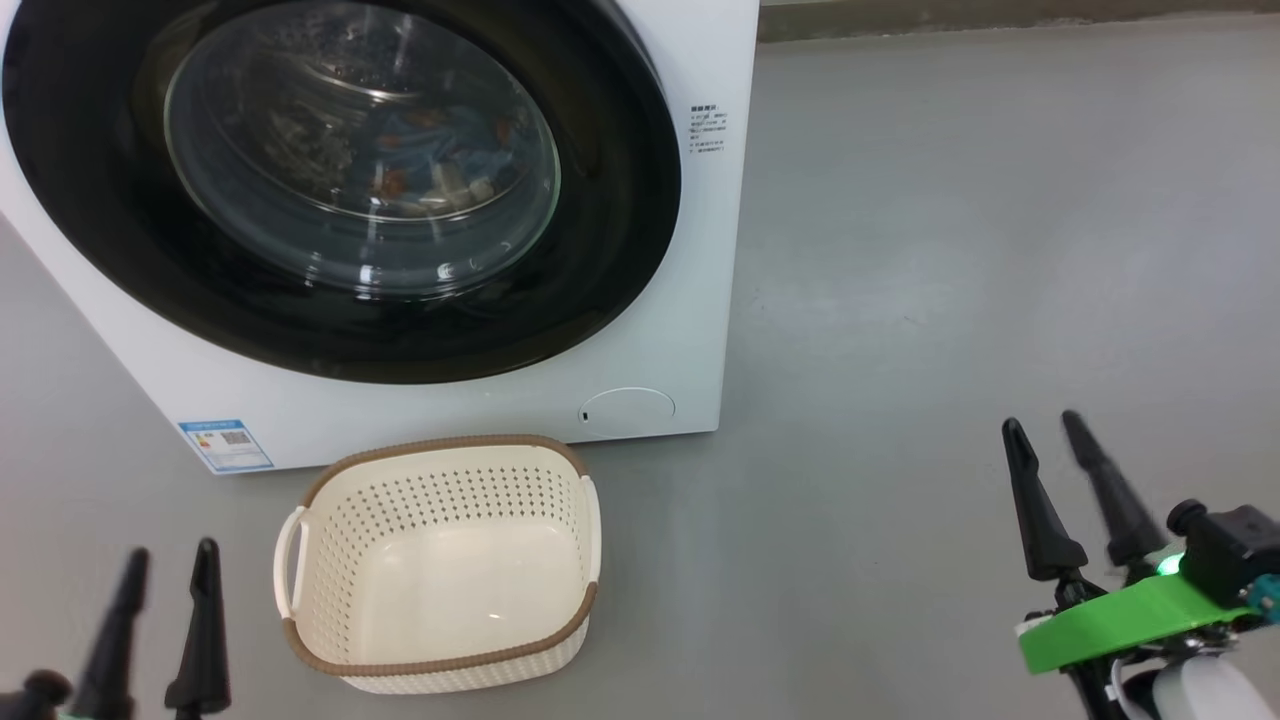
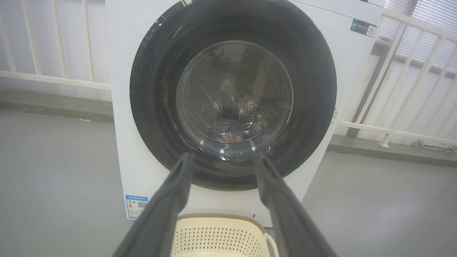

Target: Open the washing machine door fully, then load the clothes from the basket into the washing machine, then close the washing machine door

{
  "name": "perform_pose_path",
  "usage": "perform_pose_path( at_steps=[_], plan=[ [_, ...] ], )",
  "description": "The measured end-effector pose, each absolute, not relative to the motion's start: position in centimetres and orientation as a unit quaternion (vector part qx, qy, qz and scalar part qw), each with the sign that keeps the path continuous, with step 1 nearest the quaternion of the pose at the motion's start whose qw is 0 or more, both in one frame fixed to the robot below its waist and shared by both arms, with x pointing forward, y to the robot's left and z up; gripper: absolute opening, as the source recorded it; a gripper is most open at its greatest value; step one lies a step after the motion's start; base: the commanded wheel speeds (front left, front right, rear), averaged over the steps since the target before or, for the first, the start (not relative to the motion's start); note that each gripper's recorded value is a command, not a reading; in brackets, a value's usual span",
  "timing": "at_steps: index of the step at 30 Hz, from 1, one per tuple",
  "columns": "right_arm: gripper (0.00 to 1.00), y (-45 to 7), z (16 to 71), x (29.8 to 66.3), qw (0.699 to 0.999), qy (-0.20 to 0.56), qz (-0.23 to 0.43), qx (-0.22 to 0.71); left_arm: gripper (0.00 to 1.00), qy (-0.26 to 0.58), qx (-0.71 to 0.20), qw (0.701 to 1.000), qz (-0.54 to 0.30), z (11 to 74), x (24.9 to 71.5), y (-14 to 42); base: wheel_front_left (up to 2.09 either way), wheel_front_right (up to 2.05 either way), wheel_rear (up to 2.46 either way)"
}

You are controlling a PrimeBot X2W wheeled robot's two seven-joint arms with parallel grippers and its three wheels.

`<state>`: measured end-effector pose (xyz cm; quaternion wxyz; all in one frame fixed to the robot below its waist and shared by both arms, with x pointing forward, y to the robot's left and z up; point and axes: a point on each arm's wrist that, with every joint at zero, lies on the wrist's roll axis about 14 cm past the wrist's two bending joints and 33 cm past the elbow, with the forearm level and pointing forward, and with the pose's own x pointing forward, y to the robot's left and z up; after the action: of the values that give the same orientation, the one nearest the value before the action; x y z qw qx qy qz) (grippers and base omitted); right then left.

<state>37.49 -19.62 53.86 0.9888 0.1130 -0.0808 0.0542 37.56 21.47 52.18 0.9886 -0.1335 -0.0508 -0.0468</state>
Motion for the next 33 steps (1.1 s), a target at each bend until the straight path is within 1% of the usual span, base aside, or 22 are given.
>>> perform_pose_path(
  at_steps=[7,17,33],
  plan=[
    [0.0,-19.0,49.6,36.1,0.988,-0.019,0.038,0.145,0.0,-0.001,-0.171,0.985,-0.039,48.7,36.4,19.9,0.0,0.0,0.0],
    [0.0,-19.2,49.4,36.2,0.982,-0.011,0.028,0.186,0.0,0.01,-0.213,0.977,-0.025,48.3,36.3,20.2,0.0,0.0,0.0],
    [0.0,-19.9,49.1,36.4,0.963,0.0,0.005,0.27,0.0,0.022,-0.288,0.957,-0.004,47.9,36.3,20.5,0.0,0.0,0.0]
  ],
)
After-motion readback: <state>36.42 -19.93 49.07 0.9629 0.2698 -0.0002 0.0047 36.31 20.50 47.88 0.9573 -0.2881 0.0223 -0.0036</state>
